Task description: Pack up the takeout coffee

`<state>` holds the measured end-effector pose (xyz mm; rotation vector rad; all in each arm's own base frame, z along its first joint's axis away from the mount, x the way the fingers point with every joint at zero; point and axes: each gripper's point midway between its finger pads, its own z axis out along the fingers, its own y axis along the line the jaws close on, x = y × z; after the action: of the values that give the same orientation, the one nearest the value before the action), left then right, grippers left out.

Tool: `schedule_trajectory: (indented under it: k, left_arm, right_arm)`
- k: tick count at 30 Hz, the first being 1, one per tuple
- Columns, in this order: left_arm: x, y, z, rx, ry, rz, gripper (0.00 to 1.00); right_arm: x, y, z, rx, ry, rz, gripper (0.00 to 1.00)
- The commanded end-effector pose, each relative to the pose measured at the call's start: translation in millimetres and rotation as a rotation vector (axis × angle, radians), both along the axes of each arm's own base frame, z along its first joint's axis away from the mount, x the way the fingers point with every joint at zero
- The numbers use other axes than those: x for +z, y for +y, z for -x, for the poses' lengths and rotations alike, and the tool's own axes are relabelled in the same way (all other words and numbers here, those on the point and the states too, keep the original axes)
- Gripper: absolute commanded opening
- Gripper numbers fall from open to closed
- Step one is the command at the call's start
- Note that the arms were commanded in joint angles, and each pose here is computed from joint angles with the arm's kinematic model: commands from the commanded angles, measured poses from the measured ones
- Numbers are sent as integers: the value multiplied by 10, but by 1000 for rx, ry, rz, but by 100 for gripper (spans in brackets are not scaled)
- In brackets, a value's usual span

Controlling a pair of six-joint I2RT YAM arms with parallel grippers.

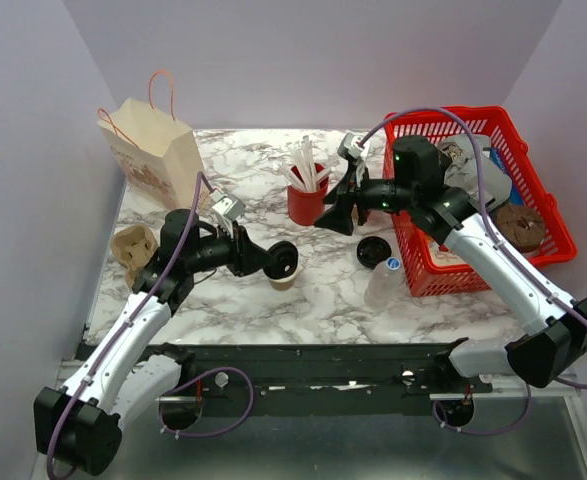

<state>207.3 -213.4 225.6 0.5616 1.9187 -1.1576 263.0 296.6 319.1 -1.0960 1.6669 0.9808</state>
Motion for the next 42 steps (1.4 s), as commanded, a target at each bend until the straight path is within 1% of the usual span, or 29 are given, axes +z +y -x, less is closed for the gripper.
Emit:
schedule_trajectory:
  k: [1,3,4,5,8,9,13,16,23,33,35,37,42]
  left_arm:
    - [1,-37,2,-8,135,138,14]
    - [-26,-20,-66,6,159,162,14]
    - [-90,-4,-114,24,218,172,14]
    - [-135,-1,-134,32,249,177,14]
    - [-188,-12,-201,50,296,206,14]
    - [-185,-9,-232,60,291,210,14]
    - [-323,62,-340,121,343,182,15]
    - [-405,94,-385,148,387,168,15]
    - [-511,124,-459,180,418,150,16]
    - [-589,214,-539,209,428,119,19]
    - [-604,221,-540,211,432,118,21]
    - [-622,233,-548,216,438,117,24]
    - [-654,244,-559,220,447,115,27]
  right_arm:
    - [-332,22,152,37,127,22,73]
    - [-420,8,156,23,150,31,73]
    - [-440,2,139,13,149,35,73]
    - [-479,4,134,7,156,44,73]
    - [-561,-8,62,-38,150,80,73]
    - [-612,9,44,-39,157,93,73]
    - [-688,62,-58,-77,139,143,73]
    - [-809,116,-114,-106,165,179,73]
    - [-1091,198,-176,-125,265,218,73]
    - [-1285,372,-230,-112,302,232,72]
    - [-1307,404,-221,-106,303,236,72]
    - [-1371,415,-222,-120,339,240,73]
    - [-1434,419,-228,-132,364,248,72]
